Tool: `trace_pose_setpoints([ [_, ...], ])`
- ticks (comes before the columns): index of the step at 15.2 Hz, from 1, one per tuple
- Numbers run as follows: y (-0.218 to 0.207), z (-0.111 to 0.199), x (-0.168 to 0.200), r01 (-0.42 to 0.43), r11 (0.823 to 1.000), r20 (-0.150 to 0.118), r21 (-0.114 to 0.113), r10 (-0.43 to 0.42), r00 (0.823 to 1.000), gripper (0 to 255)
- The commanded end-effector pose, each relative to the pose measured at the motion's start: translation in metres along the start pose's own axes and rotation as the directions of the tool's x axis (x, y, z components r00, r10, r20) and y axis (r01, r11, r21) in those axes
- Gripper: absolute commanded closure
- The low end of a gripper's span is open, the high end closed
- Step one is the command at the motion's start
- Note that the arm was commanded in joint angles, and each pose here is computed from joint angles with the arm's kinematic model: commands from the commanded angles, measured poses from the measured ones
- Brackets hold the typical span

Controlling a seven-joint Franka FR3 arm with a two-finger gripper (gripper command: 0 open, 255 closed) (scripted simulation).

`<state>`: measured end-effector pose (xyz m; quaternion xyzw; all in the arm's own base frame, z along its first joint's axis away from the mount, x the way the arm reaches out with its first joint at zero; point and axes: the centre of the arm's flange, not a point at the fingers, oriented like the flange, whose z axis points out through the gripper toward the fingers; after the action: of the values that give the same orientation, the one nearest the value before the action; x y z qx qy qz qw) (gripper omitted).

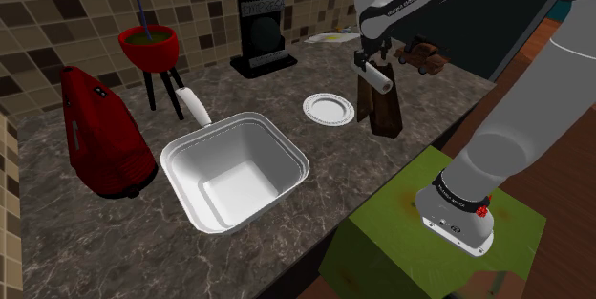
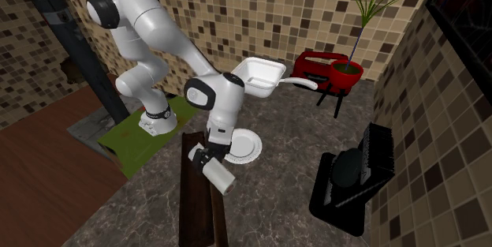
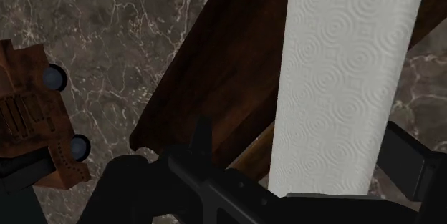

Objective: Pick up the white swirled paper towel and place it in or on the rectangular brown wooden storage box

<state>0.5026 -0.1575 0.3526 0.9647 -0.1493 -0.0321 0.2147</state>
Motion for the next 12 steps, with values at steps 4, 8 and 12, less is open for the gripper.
trace_pose_setpoints([
  [4, 0.007, -0.036, -0.008, 0.002, 1.000, 0.095, -0.027, 0.001, 0.995, 0],
  [8, 0.007, -0.036, -0.008, 0.002, 1.000, 0.095, -0.027, 0.001, 0.995, 0],
  [12, 0.007, -0.036, -0.008, 0.002, 1.000, 0.095, -0.027, 0.001, 0.995, 0],
])
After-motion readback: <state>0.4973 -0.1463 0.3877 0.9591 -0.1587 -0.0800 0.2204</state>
